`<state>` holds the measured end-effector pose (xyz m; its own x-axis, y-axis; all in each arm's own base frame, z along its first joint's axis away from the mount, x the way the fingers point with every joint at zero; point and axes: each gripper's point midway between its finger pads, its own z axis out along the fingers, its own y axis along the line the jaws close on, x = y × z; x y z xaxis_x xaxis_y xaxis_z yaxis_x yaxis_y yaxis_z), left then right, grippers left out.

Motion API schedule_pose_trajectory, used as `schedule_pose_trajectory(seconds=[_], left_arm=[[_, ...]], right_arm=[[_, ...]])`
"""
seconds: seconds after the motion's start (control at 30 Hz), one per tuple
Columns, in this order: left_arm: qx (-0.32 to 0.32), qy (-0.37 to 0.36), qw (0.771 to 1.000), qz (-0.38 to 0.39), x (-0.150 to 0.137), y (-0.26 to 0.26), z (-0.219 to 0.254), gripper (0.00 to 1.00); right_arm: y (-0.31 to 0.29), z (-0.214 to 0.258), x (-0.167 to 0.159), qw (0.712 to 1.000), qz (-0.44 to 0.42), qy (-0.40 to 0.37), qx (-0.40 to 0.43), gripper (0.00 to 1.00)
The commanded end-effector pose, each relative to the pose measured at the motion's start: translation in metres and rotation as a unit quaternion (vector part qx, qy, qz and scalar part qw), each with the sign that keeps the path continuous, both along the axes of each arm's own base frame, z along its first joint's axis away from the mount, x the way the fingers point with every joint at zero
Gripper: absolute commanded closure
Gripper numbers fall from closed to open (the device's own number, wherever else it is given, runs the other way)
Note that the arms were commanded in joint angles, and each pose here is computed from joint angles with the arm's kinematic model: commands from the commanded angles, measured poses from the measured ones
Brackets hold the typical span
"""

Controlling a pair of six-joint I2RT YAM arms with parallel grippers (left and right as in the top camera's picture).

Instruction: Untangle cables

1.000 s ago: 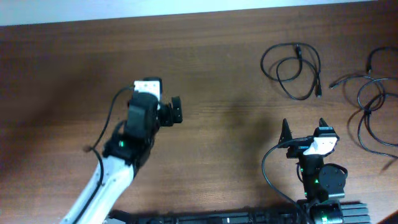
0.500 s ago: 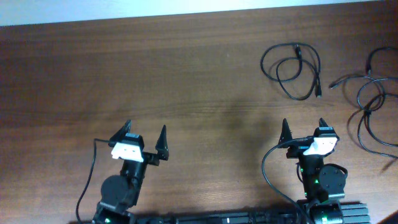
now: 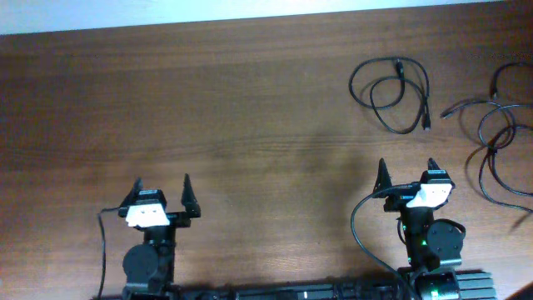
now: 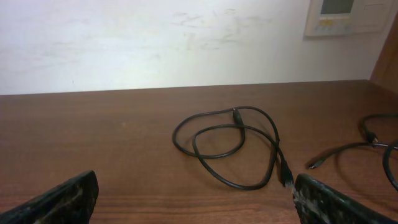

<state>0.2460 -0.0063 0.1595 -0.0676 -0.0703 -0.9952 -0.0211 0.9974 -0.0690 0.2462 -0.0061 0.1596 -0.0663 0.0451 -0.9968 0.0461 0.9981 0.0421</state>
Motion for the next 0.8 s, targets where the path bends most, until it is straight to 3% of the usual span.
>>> schedule_pose_trajectory(seconds=[0.0,0.17,0.77], left_arm=[[0.01,0.0,0.999,0.03,-0.0005,0.0161,-0.0008,0.01],[0.048,0.006,0.999,0.0,-0.0002,0.0088,-0.0033,0.01],[0.048,0.006,0.999,-0.001,-0.0001,0.0087,-0.003,0.01]], right_arm=[[-0.0017,-0.0028,-0.0003,1.0,-0.006,0.003,-0.001,0.01],[-0.0017,-0.0028,-0.0003,1.0,-0.006,0.003,-0.001,0.01],[-0.0017,-0.0028,-0.0003,1.0,-0.006,0.003,-0.001,0.01]])
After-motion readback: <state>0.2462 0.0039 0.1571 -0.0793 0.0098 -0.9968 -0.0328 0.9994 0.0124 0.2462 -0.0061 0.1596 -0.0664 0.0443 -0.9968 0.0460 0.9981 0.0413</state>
